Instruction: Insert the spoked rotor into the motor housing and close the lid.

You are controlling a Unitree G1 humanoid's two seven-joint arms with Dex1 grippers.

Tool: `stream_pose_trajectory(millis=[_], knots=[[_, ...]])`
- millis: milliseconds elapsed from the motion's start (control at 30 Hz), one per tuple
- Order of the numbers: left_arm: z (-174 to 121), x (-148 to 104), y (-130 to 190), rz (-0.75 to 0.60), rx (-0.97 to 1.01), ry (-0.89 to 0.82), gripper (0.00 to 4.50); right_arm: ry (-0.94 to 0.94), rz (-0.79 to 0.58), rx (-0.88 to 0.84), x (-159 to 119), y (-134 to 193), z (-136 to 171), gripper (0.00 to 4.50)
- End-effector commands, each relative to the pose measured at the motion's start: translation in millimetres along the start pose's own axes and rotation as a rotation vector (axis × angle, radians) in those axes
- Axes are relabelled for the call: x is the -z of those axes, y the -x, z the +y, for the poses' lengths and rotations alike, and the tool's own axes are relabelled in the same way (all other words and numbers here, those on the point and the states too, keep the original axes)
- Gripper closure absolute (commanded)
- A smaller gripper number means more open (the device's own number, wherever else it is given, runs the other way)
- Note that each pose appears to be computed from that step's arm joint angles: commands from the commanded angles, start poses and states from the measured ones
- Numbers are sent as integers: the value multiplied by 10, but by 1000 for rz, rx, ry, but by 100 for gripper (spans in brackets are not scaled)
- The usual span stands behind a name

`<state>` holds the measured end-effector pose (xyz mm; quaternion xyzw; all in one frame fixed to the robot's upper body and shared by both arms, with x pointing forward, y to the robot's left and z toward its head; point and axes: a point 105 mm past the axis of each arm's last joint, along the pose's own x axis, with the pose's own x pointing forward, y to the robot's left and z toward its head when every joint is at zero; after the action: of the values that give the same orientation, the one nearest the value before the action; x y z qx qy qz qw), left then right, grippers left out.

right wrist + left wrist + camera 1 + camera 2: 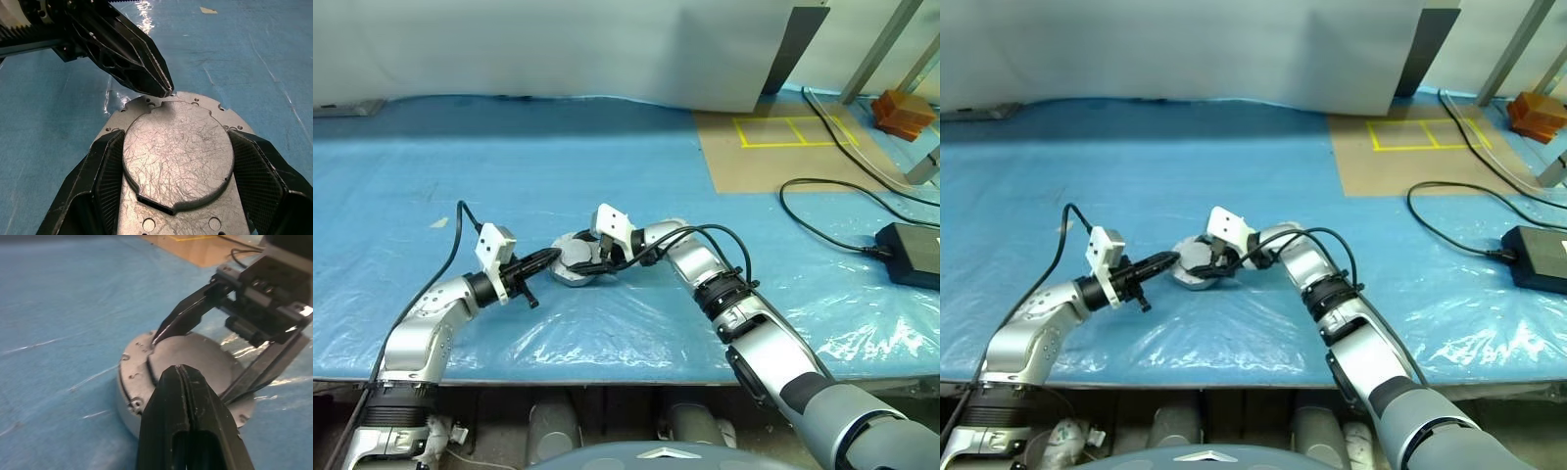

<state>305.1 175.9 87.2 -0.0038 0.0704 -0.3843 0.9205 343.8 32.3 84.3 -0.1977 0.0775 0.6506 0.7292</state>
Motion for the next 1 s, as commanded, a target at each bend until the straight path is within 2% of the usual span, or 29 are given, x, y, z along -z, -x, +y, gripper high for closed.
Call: stream_pose_trajectory(millis=[33,367,800,1000], knots=[[45,-26,-24,-3,-12,-53,434,-116,137,4,453,45,93,154],[-2,62,-95,9,9,-55,434,-98,184,30,509,-101,199,154],[19,88,-62,15,-8,-51,434,-202,242,102,611,-198,165,154],[5,95,-51,18,-3,-48,434,-171,262,122,634,-175,128,154]])
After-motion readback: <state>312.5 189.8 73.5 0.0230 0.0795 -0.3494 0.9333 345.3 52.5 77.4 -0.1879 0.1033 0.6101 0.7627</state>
